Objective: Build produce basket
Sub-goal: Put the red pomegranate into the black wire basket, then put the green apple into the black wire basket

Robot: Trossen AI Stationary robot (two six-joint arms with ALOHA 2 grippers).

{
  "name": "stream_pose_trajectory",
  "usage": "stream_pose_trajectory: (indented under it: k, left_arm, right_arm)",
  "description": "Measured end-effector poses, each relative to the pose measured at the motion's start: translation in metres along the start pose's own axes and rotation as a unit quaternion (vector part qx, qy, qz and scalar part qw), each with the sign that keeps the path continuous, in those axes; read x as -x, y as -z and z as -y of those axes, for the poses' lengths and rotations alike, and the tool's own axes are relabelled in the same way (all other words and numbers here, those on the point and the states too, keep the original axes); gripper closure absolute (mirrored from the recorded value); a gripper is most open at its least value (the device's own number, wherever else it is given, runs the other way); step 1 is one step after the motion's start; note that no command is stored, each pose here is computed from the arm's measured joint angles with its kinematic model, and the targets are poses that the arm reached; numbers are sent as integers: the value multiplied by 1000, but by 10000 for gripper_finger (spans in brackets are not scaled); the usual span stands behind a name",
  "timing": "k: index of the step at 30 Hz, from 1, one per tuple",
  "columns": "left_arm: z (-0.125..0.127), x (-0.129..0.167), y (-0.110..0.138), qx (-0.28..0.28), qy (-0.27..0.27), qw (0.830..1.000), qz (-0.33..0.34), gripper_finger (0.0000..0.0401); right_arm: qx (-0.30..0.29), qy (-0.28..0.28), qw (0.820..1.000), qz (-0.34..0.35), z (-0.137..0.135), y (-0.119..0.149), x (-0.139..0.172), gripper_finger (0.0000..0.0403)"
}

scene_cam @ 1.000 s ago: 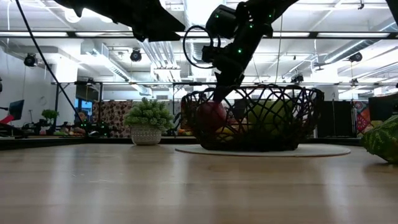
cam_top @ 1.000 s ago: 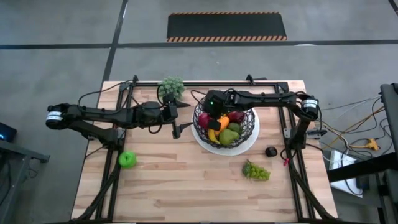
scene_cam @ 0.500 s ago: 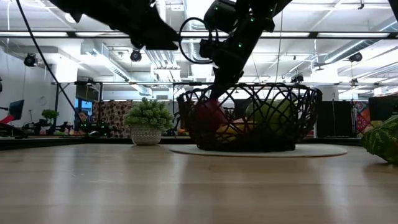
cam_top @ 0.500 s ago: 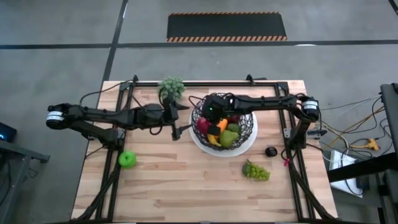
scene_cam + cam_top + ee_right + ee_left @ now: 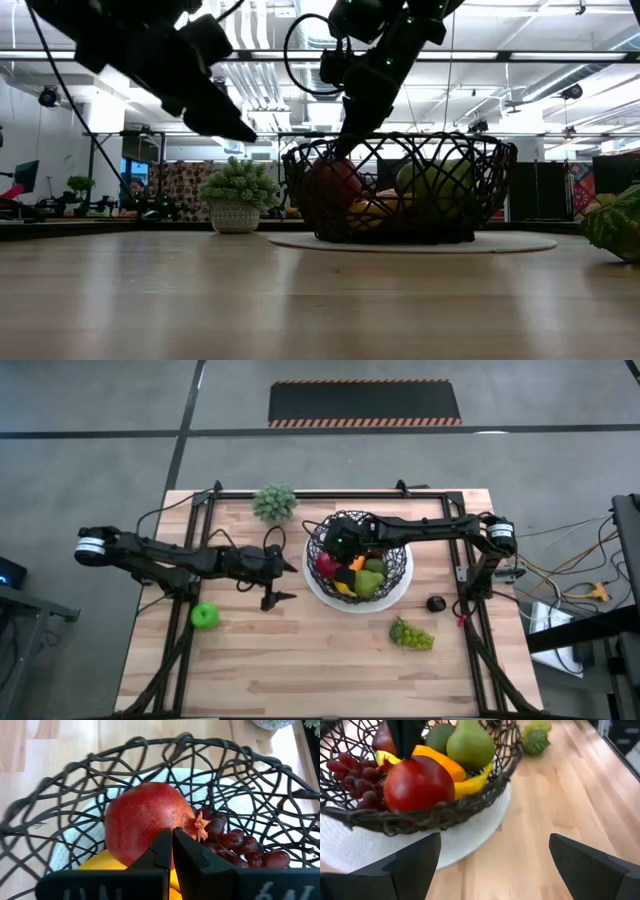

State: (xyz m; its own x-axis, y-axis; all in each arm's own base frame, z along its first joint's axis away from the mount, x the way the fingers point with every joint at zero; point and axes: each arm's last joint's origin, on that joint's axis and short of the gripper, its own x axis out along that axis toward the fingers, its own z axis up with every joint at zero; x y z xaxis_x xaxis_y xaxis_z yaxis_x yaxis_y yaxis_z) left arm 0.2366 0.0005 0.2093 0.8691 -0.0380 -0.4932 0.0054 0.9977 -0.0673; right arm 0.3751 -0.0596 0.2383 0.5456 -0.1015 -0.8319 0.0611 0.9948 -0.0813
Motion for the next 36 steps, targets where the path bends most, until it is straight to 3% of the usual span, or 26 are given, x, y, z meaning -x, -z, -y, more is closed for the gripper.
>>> stream_pose_trajectory:
  k: [14,36]
  left_arm:
    - [-10,-38,3,14,-129,990,54,47]
    - [-12,-49,3,28,-154,986,59,47]
  right_arm:
    - [1,-18,1000,6,-29,-4,3,394]
    - [-5,-45,999,-10,-34,10,-10,394]
